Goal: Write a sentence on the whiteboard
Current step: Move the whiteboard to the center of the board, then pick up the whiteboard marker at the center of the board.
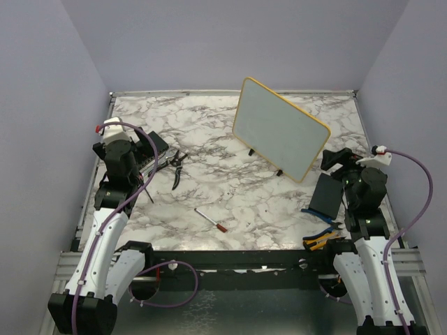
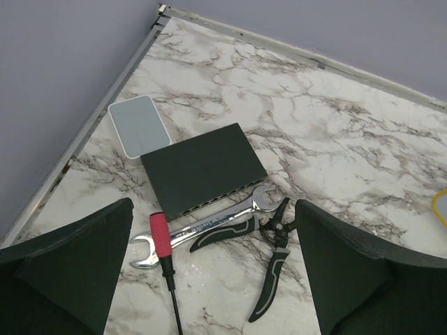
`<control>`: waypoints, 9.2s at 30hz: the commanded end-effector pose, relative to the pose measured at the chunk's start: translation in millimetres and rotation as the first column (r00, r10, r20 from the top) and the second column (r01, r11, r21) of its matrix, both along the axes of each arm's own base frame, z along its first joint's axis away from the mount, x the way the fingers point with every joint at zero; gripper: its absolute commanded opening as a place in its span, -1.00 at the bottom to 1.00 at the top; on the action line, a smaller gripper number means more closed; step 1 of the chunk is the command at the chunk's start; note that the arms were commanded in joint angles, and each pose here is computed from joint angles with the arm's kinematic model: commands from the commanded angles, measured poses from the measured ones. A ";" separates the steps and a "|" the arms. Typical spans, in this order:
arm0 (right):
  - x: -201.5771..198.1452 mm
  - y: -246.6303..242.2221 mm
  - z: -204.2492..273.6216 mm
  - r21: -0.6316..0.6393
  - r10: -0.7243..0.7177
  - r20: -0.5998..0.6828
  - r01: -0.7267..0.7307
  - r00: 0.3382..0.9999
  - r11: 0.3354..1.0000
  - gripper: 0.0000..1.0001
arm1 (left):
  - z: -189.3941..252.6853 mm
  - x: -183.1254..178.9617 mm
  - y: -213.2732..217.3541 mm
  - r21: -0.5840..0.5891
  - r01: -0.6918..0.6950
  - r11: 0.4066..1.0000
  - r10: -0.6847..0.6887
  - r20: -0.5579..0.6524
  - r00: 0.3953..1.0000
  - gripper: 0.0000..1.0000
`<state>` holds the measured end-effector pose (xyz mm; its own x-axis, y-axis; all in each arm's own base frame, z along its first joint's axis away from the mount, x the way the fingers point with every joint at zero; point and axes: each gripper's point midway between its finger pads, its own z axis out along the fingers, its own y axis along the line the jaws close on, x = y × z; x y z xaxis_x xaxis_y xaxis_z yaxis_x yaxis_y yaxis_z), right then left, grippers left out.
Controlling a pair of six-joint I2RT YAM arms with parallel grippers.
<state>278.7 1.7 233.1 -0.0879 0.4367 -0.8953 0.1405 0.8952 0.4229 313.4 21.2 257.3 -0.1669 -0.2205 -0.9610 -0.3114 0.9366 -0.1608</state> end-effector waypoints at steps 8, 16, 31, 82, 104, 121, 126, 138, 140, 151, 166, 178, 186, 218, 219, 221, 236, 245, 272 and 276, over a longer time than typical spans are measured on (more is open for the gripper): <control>-15.6 60.0 -53.2 0.198 0.136 -0.162 -0.102 0.977 0.975 0.41 | -7.7 4.0 -23.5 -0.011 0.129 0.992 -0.129 -0.003 0.992 0.98; -23.9 135.5 -77.6 0.196 0.164 -0.210 -0.123 0.964 0.973 0.26 | -9.1 4.0 -27.7 -0.005 0.144 0.990 -0.144 -0.008 0.990 0.98; 27.3 167.4 -146.6 -0.081 -0.087 -0.381 0.060 0.921 0.995 0.05 | -9.7 7.5 -39.8 -0.045 0.179 0.983 -0.179 -0.002 0.984 0.98; 67.5 122.6 -212.6 -0.329 -0.330 -0.479 0.182 0.813 0.927 -0.47 | -12.7 5.7 -52.1 -0.036 0.223 0.974 -0.224 -0.010 0.975 0.98; 50.3 123.1 -219.1 -0.383 -0.187 -0.515 -0.029 0.837 0.923 -0.99 | -15.4 6.0 -52.8 -0.038 0.226 0.973 -0.226 -0.017 0.974 0.98; 39.2 159.4 -215.6 -0.313 0.174 -0.468 -0.347 0.867 0.884 -0.99 | -23.1 8.7 -55.1 -0.045 0.232 0.972 -0.234 -0.040 0.971 0.98; 36.3 174.4 -213.7 -0.308 0.262 -0.451 -0.424 0.853 0.852 -0.99 | -23.7 9.2 -55.3 -0.046 0.232 0.972 -0.234 -0.041 0.971 0.98; 28.6 200.6 -212.2 -0.320 0.386 -0.436 -0.541 0.813 0.777 -0.99 | -24.2 8.3 -59.8 -0.053 0.257 0.965 -0.259 -0.040 0.965 0.98; 25.6 207.6 -209.1 -0.312 0.432 -0.422 -0.575 0.797 0.757 -0.99 | -23.3 8.6 -63.1 -0.058 0.273 0.960 -0.276 -0.034 0.961 0.98; 24.9 215.0 -211.7 -0.310 0.445 -0.449 -0.602 0.775 0.736 -0.71 | -21.2 6.4 -112.2 -0.159 0.500 0.851 -0.503 0.024 0.864 0.98; -8.1 217.2 -171.8 -0.163 0.545 -0.393 -0.639 0.741 0.752 0.70 | -15.2 -11.4 -170.9 -0.181 0.765 0.618 -0.753 0.144 0.642 0.98; -9.7 203.4 -55.5 -0.230 0.547 -0.294 -0.613 0.784 0.756 0.96 | -28.5 1.0 -171.4 -0.123 0.762 0.635 -0.760 0.075 0.645 0.98; -7.2 200.2 -24.0 -0.236 0.544 -0.215 -0.584 0.811 0.777 0.97 | -51.0 8.2 -193.4 -0.125 0.787 0.604 -0.793 0.001 0.609 0.98; -34.0 233.2 -40.6 -0.171 0.731 -0.201 -0.758 0.652 0.630 0.76 | -67.4 2.4 -201.5 -0.042 0.771 0.636 -0.766 -0.160 0.623 0.98; -43.5 244.2 -44.1 -0.147 0.780 -0.205 -0.806 0.592 0.573 0.70 | -63.0 1.0 -194.6 -0.043 0.763 0.645 -0.759 -0.151 0.633 0.98; -62.5 261.4 -56.6 -0.098 0.838 -0.233 -0.870 0.493 0.484 0.60 | -52.8 -3.5 -181.5 -0.053 0.755 0.653 -0.755 -0.117 0.645 0.98; -121.9 376.6 -125.5 -0.055 0.809 -0.507 -0.947 0.299 0.316 0.22 | -42.5 -4.3 -38.4 -0.032 0.139 0.990 -0.141 -0.099 0.985 0.98; -119.5 399.0 -163.3 -0.141 0.653 -0.687 -0.940 0.319 0.310 -0.09 | -25.6 -15.6 -20.4 0.007 0.063 0.998 -0.063 -0.051 0.997 0.98; -107.8 418.2 -226.5 -0.218 0.477 -0.813 -0.935 0.333 0.281 -0.94 | -15.8 -21.6 -22.6 -0.012 0.079 0.997 -0.079 -0.007 0.997 0.98; -102.2 420.6 -197.4 -0.235 0.525 -0.761 -0.916 0.381 0.324 -0.99 | -7.0 -22.6 -25.1 -0.010 0.099 0.995 -0.099 0.028 0.995 0.98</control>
<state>173.2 427.4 21.5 -0.5483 -0.6349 -0.5443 -0.7394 0.6721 -0.0392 295.3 -4.8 247.5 -0.1797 -0.2151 -0.9599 -0.2227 0.9594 -0.1733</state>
